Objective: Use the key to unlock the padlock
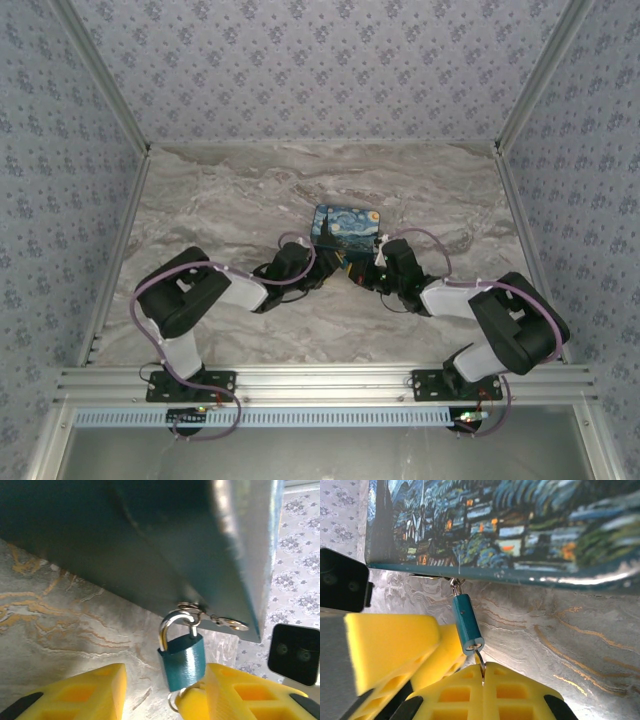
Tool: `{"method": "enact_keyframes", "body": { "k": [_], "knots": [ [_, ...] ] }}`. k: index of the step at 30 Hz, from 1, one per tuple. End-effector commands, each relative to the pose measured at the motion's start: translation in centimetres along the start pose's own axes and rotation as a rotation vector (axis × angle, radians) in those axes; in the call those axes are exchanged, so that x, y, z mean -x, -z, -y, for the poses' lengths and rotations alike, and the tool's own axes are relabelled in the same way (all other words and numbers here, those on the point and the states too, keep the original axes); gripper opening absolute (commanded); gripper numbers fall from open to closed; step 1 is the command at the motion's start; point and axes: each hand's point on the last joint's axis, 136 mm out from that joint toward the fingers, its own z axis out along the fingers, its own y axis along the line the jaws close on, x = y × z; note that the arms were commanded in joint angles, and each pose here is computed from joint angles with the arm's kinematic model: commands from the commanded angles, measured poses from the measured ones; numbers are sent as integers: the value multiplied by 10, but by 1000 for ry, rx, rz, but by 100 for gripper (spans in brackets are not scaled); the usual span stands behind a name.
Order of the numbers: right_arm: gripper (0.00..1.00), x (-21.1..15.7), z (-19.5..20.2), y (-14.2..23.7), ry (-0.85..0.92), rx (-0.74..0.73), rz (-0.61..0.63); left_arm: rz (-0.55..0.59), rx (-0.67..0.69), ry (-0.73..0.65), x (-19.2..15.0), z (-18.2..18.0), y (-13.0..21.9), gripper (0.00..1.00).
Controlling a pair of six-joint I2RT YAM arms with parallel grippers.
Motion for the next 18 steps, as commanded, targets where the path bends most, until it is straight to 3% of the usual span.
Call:
{"method": "enact_keyframes", "body": {
  "k": [1, 11, 18],
  "knots": [
    [0, 1, -7, -2, -27, 31, 3, -12, -76, 8, -2, 23, -7, 44],
    [0, -2, -10, -4, -27, 25, -1, -27, -108, 42, -3, 26, -18, 39],
    [0, -3, -10, -4, -32, 20, -1, -12, -104, 51, -2, 24, -17, 27]
  ]
}}
